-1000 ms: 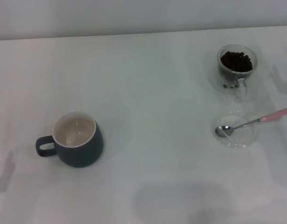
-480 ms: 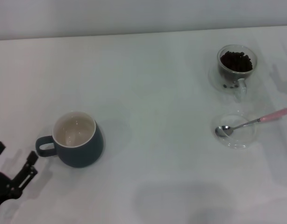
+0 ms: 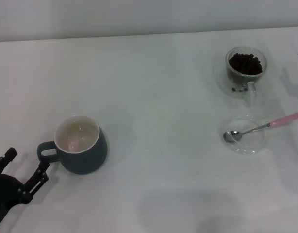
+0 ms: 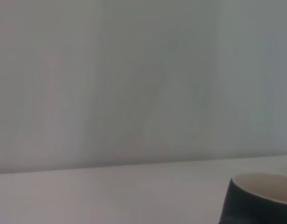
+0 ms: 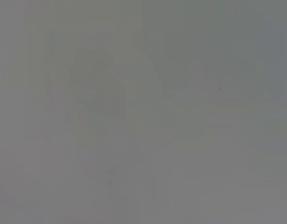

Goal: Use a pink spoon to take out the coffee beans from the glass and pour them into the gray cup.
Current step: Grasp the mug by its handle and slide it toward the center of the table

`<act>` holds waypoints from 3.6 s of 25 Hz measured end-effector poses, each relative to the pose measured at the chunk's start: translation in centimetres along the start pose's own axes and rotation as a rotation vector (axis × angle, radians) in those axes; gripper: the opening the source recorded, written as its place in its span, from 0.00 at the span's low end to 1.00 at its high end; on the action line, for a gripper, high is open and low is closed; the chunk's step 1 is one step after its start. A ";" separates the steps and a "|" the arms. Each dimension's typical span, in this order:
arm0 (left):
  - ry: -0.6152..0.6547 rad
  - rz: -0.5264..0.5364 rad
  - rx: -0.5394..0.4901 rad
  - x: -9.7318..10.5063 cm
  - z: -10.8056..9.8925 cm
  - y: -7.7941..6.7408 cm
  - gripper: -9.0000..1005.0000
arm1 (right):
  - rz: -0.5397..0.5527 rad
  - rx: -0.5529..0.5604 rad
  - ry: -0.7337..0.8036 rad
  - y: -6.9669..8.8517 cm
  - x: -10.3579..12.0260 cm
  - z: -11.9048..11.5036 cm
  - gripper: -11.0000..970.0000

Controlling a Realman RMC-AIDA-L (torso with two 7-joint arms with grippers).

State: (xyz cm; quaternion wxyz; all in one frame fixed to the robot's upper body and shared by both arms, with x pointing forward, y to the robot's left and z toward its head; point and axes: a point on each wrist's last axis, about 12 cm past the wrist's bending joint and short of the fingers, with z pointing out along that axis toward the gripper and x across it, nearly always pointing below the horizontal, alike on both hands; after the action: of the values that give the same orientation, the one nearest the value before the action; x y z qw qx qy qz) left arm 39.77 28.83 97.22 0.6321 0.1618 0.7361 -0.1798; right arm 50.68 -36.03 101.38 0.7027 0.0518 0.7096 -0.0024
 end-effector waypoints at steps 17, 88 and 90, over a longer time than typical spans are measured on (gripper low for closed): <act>0.027 0.013 -0.004 -0.4 2.7 0.7 0.83 | 0.001 0.000 0.005 0.0 0.2 -0.2 0.89; 0.129 0.026 0.180 -2.2 11.6 -3.4 0.13 | 0.033 -0.063 -0.004 1.7 0.2 0.1 0.88; 0.123 0.021 0.177 -2.1 11.4 -3.3 0.13 | 0.033 -0.061 -0.004 1.6 0.2 0.0 0.89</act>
State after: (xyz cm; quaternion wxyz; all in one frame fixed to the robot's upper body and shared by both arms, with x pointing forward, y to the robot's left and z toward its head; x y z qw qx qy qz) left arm 48.44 20.55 97.94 0.5708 0.2357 0.7530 -0.2272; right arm 50.80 -34.40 101.30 0.7053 0.0420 0.7070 0.0309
